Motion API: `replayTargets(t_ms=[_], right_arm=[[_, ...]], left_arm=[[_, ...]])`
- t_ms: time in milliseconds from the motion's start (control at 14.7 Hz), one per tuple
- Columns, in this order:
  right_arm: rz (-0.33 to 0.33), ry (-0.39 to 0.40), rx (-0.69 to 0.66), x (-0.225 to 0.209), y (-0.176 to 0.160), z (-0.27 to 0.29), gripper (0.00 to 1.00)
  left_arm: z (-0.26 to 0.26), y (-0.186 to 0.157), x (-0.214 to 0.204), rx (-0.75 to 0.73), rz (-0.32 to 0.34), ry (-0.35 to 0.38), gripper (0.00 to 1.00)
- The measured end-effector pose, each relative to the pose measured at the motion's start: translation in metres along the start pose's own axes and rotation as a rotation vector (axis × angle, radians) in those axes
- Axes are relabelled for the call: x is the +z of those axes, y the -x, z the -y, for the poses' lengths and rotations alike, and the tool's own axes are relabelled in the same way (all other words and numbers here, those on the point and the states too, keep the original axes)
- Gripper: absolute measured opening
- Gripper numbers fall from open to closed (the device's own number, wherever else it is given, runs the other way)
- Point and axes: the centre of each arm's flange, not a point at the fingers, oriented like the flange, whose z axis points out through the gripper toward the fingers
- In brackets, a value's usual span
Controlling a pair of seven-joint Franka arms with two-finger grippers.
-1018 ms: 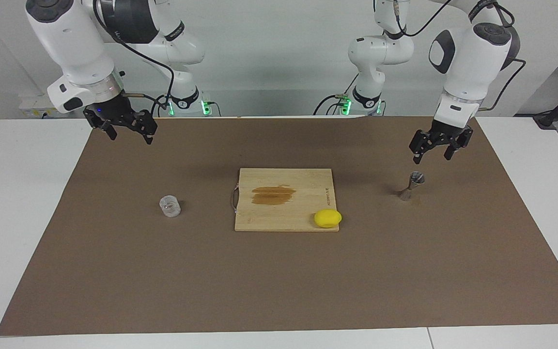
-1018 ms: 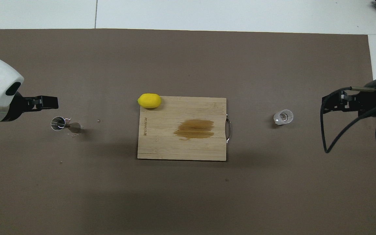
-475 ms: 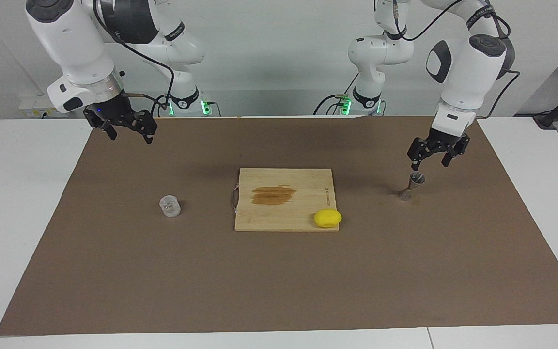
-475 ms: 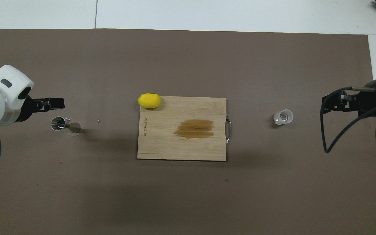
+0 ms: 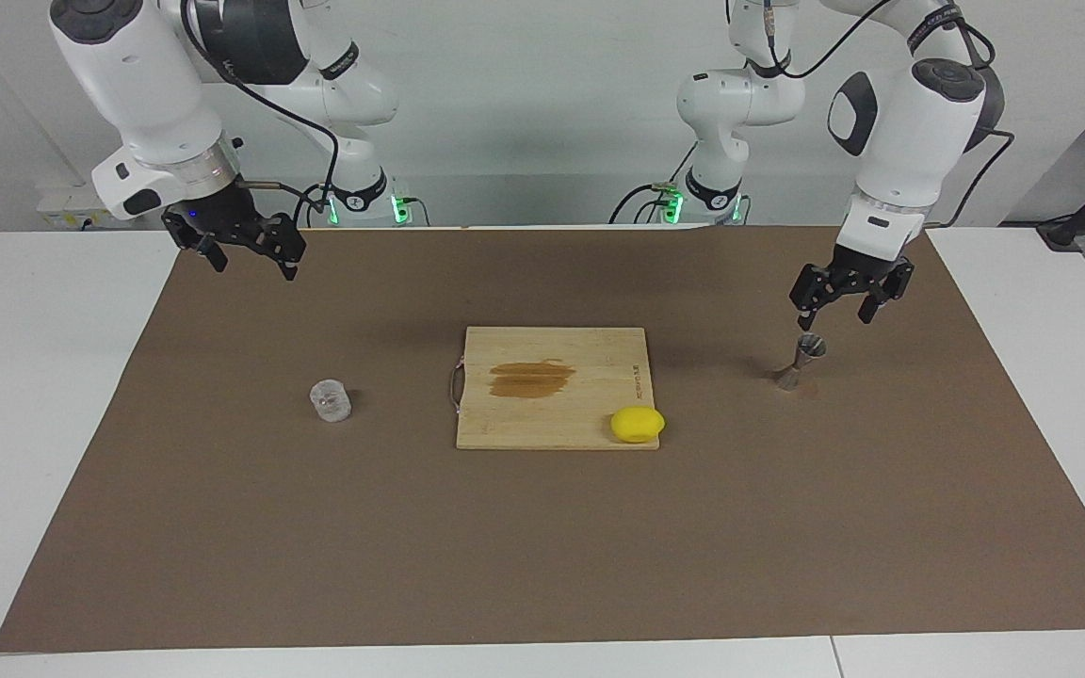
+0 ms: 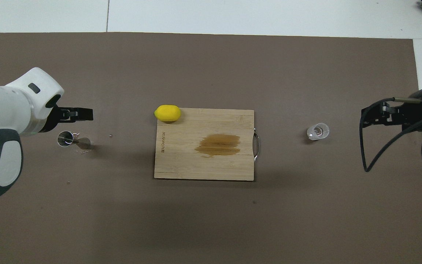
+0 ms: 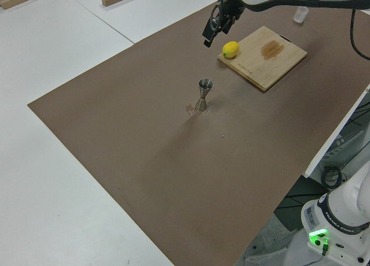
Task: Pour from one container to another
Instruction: 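Move the left gripper toward the small metal cup, then close the left gripper around the small metal cup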
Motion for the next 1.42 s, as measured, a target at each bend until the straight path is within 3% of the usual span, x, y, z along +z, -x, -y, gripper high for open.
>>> replayTargets(t_ms=[271,543,678,950,1153,1425], right_arm=[[0.0,0.0,0.0,0.0,0.0,0.0,1.0],[0.0,0.0,0.0,0.0,0.0,0.0,1.0],[0.0,0.0,0.0,0.0,0.0,0.0,1.0],[0.0,0.0,0.0,0.0,0.0,0.0,1.0],[0.0,0.0,0.0,0.0,0.0,0.0,1.0],[0.0,0.0,0.0,0.0,0.0,0.0,1.0]], left_arm=[[0.001,0.001,0.004,0.118,0.011,0.012,1.0],[0.01,0.006,0.017,0.2,0.073,0.131,1.0],[0.031,0.006,0.023,0.265,0.09,0.228,1.0],[0.092,0.009,0.032,0.387,0.077,0.372,1.0],[0.112,-0.001,0.04,0.49,0.037,0.425,1.0],[0.14,-0.005,0.06,0.545,-0.002,0.58,1.0]])
